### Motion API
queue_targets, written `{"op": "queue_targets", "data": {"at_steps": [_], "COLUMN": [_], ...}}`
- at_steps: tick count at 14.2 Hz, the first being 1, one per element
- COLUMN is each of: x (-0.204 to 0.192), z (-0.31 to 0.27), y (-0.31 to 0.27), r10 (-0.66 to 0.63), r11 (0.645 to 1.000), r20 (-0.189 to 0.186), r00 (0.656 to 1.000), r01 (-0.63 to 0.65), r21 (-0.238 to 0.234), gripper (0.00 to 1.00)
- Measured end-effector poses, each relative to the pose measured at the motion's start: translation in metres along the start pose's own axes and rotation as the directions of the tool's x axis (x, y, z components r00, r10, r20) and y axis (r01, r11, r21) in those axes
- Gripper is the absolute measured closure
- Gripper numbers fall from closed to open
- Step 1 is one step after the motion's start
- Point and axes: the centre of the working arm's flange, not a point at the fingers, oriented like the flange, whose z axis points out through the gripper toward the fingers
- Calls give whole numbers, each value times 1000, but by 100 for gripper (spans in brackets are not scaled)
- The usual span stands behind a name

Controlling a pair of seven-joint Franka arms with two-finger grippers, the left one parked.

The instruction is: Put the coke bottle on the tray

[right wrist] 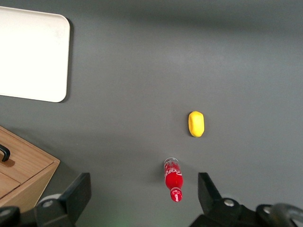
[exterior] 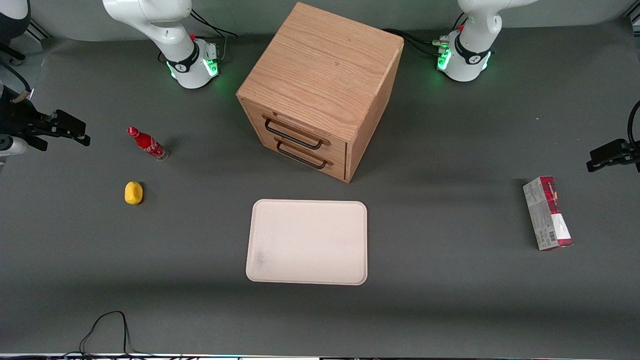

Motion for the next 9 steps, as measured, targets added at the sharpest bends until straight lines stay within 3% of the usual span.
{"op": "queue_targets", "data": {"at_steps": [9], "x": [-1], "z": [1], "y": [1], "r10": [1], "r11": [1000], "r20": [12], "r00": [1000], "r01": [-1], "r21": [1], "gripper": [0]}}
